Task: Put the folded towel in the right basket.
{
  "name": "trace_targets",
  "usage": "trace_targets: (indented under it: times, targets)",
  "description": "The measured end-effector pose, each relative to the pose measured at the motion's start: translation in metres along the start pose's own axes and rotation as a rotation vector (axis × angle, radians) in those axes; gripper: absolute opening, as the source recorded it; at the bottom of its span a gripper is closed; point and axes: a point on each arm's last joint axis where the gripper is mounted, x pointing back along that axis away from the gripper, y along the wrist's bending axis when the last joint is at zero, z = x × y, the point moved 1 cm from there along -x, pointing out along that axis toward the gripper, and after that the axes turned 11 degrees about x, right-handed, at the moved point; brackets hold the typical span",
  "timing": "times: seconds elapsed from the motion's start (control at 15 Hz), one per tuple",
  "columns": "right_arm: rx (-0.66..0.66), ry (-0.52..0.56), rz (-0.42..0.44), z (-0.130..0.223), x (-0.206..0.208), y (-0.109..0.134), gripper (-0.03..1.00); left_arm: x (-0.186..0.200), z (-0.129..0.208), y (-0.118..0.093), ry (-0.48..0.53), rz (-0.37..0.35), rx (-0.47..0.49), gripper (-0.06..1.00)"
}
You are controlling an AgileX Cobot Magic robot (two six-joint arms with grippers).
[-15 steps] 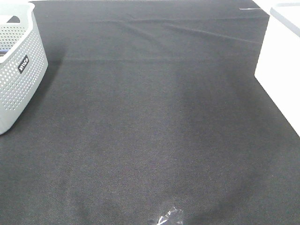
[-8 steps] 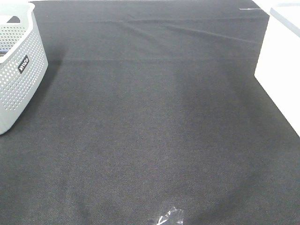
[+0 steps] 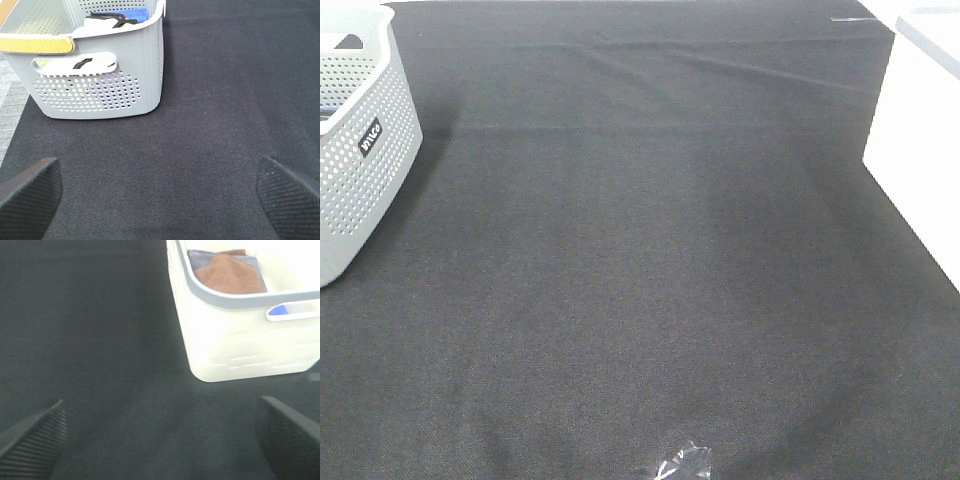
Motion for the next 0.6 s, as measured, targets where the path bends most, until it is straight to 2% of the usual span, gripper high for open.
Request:
trace_targets:
  times: [0.2,0.33,0.6]
  targets:
    - [-0.012,-0.088,-0.009,0.026,0.016,0.006,0.98,0.0,0.0,0.0,0.0,0.0,0.0,0.98]
    - [0.022,-0.036,-0.014,0.034,0.012,0.007,0.98,0.0,0.0,0.0,0.0,0.0,0.0,0.98]
    - [0.032,-0.026,-0.018,0.036,0.01,0.008,0.98,0.0,0.0,0.0,0.0,0.0,0.0,0.98]
